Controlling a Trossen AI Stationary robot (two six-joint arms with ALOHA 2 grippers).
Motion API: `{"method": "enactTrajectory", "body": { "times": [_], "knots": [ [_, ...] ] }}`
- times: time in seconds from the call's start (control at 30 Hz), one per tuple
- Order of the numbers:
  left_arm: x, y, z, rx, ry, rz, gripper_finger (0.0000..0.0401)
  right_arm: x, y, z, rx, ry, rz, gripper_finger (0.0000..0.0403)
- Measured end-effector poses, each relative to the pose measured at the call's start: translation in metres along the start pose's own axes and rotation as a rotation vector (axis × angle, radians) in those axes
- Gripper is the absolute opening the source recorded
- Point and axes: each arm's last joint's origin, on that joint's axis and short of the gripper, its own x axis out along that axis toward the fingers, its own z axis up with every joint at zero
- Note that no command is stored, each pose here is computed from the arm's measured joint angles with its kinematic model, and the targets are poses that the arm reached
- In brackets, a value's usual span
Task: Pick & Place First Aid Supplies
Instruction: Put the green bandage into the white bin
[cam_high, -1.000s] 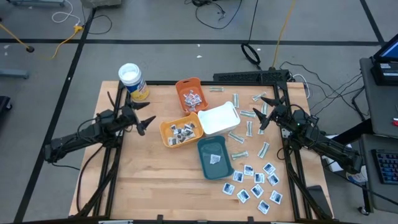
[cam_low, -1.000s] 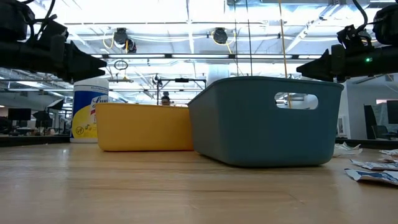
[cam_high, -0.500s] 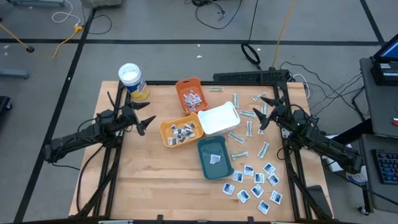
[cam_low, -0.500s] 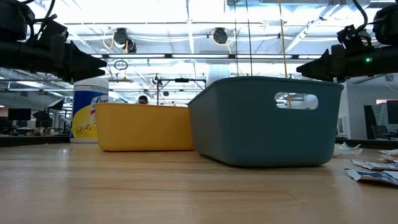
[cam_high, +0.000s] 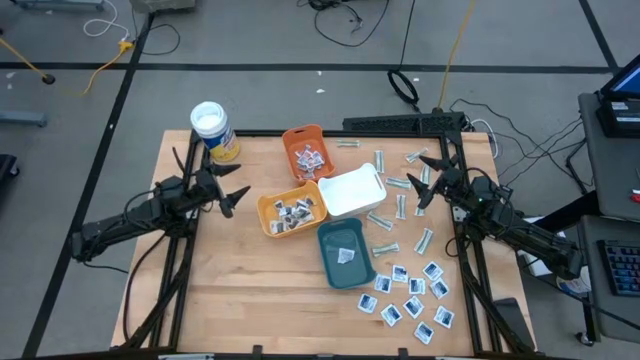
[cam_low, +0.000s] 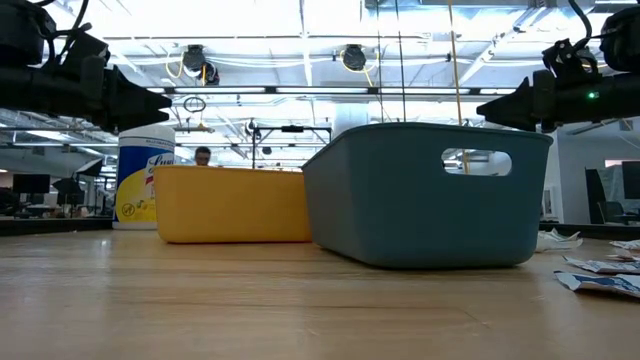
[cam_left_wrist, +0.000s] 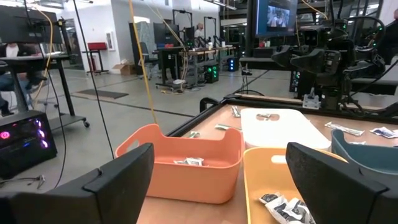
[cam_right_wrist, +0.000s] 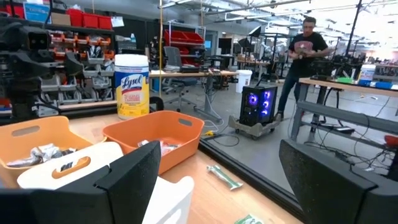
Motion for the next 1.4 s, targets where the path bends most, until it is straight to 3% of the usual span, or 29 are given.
{"method": "enactTrajectory", "body": {
  "times": [0.17,0.33,0.53,0.73,1.1,1.4],
  "knots": [
    [0.0,0.0,0.0,0.003,0.0,0.0,0.0369,0.003,0.0,-0.009,0.046,0.127,-0.025,0.0322],
    [0.0,0.0,0.0,0.002,0.0,0.0,0.0376,0.007,-0.002,0.013,0.05,0.244,-0.047,0.0322],
    [0.0,0.0,0.0,0.001,0.0,0.0,0.0372,0.017,-0.003,0.035,0.109,0.501,-0.104,0.0322],
    [0.0,0.0,0.0,0.001,0.0,0.0,0.0369,0.037,-0.002,0.051,0.234,0.695,-0.165,0.0322],
    [0.0,0.0,0.0,0.001,0.0,0.0,0.0372,0.072,0.004,0.067,0.248,1.08,-0.093,0.0322],
    [0.0,0.0,0.0,0.001,0.0,0.0,0.0369,0.08,0.005,0.07,0.228,1.342,-0.126,0.0322]
  ]
}}
